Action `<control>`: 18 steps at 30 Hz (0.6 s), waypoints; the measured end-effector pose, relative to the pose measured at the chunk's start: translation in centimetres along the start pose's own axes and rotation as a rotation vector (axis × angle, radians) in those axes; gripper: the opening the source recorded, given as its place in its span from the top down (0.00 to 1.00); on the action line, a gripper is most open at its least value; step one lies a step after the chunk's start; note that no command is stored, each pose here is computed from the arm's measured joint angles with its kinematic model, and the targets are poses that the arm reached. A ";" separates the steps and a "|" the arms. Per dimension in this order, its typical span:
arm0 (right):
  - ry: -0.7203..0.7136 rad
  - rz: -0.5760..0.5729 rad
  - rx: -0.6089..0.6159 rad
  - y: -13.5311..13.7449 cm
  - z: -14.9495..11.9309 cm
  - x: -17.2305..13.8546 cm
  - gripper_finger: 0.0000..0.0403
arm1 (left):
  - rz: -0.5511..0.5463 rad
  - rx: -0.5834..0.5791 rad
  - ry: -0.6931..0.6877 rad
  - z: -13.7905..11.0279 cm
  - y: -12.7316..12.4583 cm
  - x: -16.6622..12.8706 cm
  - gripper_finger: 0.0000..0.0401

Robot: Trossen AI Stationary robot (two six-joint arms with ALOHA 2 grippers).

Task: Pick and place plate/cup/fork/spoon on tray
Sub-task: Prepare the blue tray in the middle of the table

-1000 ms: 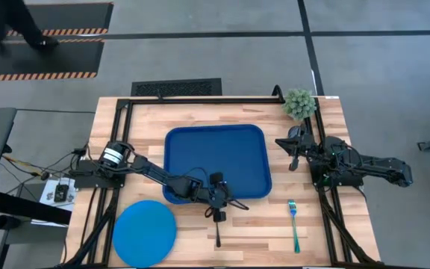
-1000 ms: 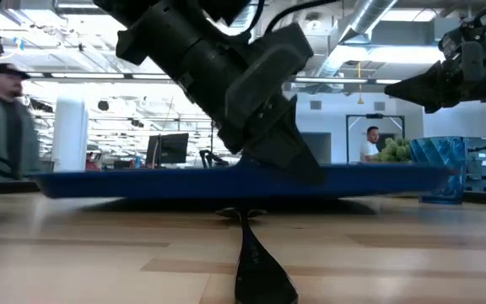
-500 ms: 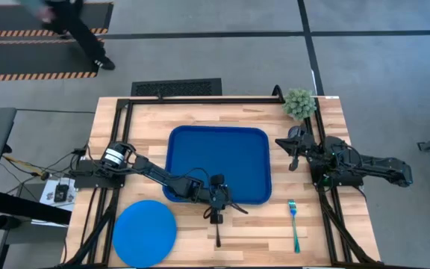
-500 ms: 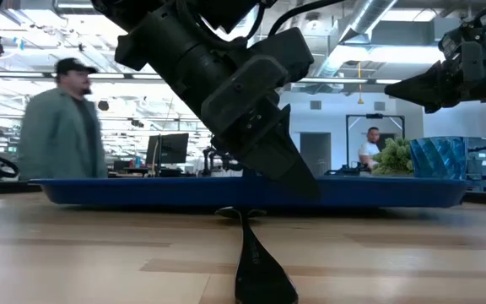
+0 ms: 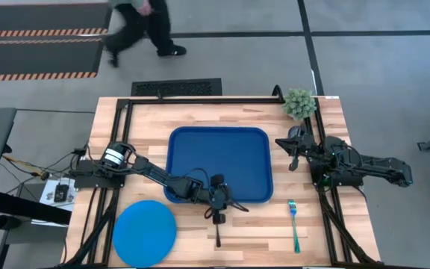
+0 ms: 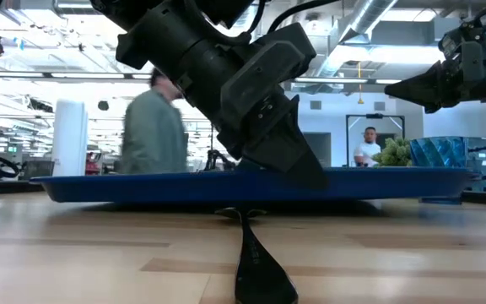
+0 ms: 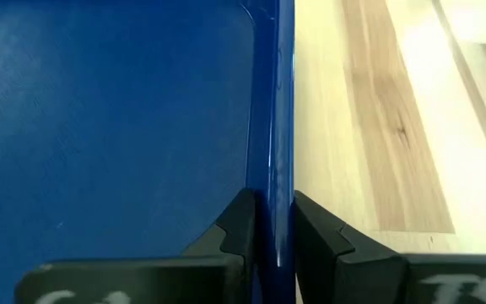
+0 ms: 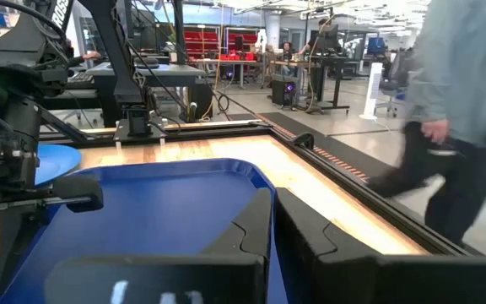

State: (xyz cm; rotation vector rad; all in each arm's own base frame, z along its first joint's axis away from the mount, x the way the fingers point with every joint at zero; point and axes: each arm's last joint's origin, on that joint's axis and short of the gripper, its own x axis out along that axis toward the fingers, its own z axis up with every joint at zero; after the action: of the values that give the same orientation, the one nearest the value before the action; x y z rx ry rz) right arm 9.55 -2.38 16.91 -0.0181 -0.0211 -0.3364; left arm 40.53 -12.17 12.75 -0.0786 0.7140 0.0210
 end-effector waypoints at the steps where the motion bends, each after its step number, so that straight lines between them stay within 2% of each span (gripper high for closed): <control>1: 0.000 0.000 0.000 0.0 0.0 0.0 0.89 | 0.005 -0.003 -0.001 0.0 0.0 0.0 0.91; 7: 0.000 0.000 0.000 0.0 0.0 0.0 0.89 | 0.018 -0.024 -0.002 0.0 0.1 0.0 0.89; 18: 0.001 0.000 0.000 0.0 0.0 0.0 0.89 | -0.006 -0.053 0.010 -0.1 0.0 0.0 0.78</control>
State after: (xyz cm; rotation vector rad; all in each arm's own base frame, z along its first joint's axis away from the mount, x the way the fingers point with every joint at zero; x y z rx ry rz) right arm 9.55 -2.38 16.90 -0.0181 -0.0206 -0.3366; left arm 40.50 -12.14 12.70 -0.1316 0.7229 0.0340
